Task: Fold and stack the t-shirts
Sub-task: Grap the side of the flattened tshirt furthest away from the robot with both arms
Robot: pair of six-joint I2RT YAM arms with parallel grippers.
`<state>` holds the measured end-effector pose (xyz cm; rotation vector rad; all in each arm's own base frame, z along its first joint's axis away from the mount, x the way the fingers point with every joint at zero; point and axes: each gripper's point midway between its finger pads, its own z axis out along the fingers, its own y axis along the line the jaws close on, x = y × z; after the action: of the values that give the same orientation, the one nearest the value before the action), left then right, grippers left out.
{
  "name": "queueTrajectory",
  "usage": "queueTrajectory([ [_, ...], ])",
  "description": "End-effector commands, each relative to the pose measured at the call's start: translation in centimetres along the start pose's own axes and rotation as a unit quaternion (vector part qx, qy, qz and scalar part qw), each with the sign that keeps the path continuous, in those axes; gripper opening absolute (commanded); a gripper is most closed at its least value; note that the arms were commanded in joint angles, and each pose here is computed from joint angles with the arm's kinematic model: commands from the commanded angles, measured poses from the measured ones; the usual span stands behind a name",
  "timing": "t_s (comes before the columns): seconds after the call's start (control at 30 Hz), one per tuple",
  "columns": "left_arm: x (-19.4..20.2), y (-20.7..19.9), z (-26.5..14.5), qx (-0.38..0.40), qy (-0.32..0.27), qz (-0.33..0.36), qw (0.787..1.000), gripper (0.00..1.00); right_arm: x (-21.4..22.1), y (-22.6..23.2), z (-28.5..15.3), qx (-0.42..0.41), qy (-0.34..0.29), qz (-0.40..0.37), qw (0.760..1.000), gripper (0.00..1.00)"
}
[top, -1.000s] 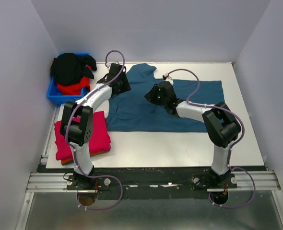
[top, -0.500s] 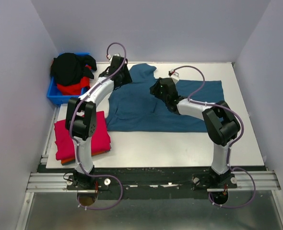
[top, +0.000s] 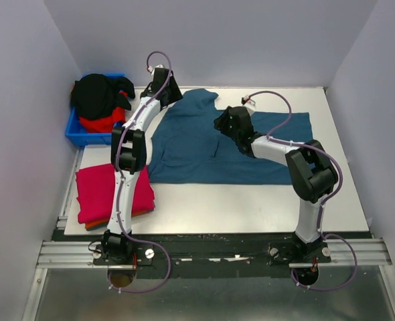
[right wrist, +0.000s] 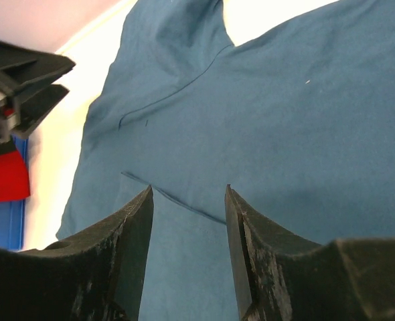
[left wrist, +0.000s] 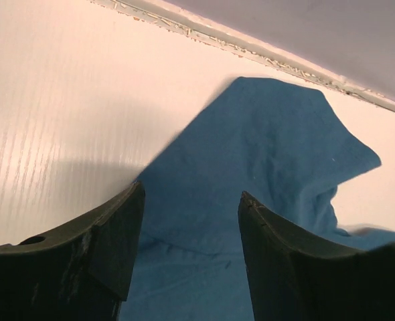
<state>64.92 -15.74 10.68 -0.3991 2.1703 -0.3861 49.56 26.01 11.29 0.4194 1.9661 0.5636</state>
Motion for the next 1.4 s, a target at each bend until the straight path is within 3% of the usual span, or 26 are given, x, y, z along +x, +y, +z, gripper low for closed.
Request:
queueTrajectory([
  [0.0,0.0,-1.3,2.5,0.048,-0.011,-0.018,0.999,0.69,-1.3,0.5,-1.2,-0.028,-0.002,-0.009,1.0,0.56],
  [0.33,1.2,-0.2,6.0,0.05,-0.017,-0.048,0.997,0.69,-4.9,-0.4,-4.3,-0.043,-0.025,-0.008,0.999,0.55],
  [0.73,0.1,2.2,5.5,0.022,-0.031,-0.045,0.998,0.68,-8.1,-5.6,-7.0,0.015,-0.03,-0.005,0.999,0.54],
  [1.03,1.8,4.3,5.9,-0.017,0.006,-0.077,0.997,0.66,-8.3,-6.1,-8.1,0.003,-0.018,0.012,1.0,0.54],
  [1.37,4.1,1.8,6.4,0.052,0.054,-0.096,0.992,0.54,-8.7,-6.5,-8.5,0.008,-0.011,0.01,1.0,0.53],
])
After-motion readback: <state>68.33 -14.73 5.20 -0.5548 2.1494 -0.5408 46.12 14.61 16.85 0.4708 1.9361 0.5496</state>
